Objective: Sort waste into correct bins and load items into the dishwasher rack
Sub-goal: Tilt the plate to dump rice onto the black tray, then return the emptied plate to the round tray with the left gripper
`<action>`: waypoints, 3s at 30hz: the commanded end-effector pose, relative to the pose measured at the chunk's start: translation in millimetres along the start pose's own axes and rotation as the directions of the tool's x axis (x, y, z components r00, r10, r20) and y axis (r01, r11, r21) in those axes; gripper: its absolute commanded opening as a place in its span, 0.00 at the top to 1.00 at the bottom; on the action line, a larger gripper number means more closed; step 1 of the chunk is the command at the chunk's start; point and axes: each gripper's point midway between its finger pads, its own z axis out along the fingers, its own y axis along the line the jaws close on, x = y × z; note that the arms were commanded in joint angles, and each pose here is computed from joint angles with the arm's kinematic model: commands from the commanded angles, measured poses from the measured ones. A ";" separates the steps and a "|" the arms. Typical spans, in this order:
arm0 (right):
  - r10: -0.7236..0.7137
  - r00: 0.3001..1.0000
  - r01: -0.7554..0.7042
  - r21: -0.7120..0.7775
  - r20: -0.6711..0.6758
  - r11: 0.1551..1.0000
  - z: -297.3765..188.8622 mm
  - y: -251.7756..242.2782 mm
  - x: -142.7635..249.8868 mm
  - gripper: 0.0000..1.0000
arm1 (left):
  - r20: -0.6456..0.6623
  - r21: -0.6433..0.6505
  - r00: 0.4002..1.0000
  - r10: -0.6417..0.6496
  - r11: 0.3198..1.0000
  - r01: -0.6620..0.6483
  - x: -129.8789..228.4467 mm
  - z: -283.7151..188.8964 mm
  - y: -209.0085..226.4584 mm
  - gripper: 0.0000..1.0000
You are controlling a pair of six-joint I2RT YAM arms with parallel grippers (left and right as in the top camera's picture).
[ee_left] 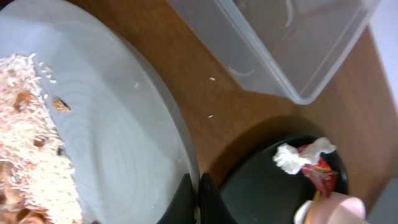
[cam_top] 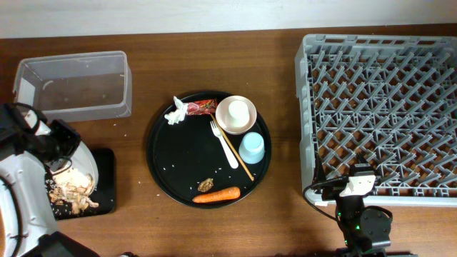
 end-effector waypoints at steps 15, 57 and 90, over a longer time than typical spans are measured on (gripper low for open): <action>-0.006 1.000 0.007 0.006 -0.005 1.000 0.0 -1.5 2.7 0.01 | -0.039 0.321 0.988 -0.148 0.935 0.153 -6.9 -29.8 11.9 1.00; -0.006 1.000 0.007 0.006 -0.005 1.000 0.0 -1.5 2.7 0.01 | -0.097 0.671 0.978 -0.186 0.713 0.202 -6.4 -87.3 -5.9 1.00; -0.006 1.000 0.007 0.006 -0.005 1.000 0.0 -1.5 2.7 0.01 | 0.089 0.359 0.903 0.420 0.832 -0.423 104.6 -133.2 -129.2 1.00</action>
